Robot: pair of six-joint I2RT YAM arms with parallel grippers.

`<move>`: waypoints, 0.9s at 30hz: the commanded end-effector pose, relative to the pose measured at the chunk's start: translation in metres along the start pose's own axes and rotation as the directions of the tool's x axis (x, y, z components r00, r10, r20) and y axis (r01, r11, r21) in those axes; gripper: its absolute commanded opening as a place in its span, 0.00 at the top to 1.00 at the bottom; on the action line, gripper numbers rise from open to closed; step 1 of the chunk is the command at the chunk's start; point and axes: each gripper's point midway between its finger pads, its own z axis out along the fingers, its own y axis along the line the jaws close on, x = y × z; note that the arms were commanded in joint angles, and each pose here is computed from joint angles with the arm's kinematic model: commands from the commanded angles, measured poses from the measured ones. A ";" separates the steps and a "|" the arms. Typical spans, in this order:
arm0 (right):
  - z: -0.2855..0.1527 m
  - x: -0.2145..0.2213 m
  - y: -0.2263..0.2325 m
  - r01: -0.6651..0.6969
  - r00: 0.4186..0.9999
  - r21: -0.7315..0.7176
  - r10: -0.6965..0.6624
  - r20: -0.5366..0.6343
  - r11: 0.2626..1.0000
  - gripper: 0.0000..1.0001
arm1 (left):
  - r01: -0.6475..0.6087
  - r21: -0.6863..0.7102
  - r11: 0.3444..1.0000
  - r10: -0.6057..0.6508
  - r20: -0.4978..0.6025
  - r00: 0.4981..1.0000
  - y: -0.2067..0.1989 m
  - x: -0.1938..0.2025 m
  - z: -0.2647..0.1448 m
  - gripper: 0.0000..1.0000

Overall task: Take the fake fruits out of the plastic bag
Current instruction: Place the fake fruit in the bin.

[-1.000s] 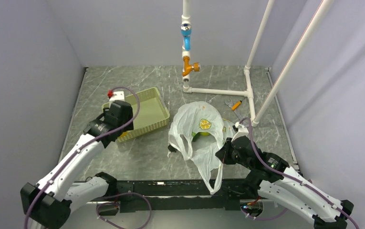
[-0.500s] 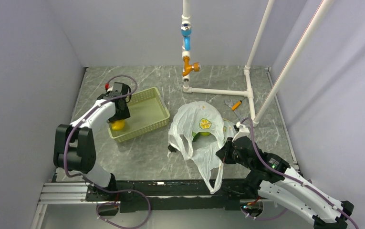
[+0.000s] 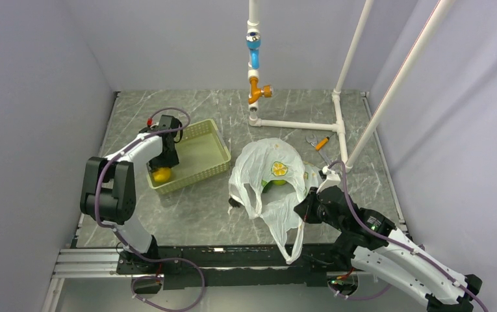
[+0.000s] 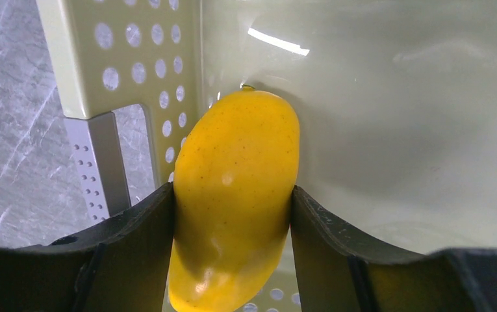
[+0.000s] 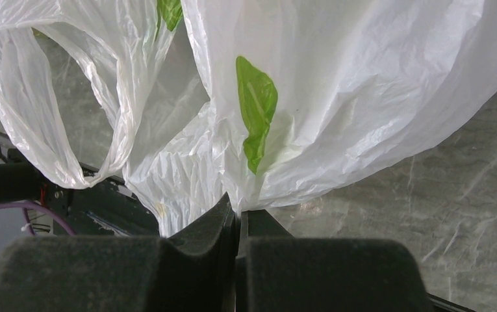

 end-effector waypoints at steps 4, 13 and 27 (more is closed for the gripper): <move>-0.006 -0.018 0.013 -0.009 0.998 -0.053 0.013 0.069 0.999 0.97 | 0.033 0.039 0.999 -0.034 0.031 0.999 -0.006 -0.013 -0.014 0.35; -0.007 -0.018 0.014 -0.005 0.998 -0.057 0.009 0.064 0.998 0.97 | 0.013 0.131 0.991 -0.022 0.062 0.998 -0.009 -0.029 -0.047 0.18; -0.003 -0.015 0.015 0.004 0.999 -0.054 -0.001 0.050 0.999 0.97 | -0.114 0.971 0.212 -0.125 0.143 0.982 -0.103 0.057 -0.242 0.18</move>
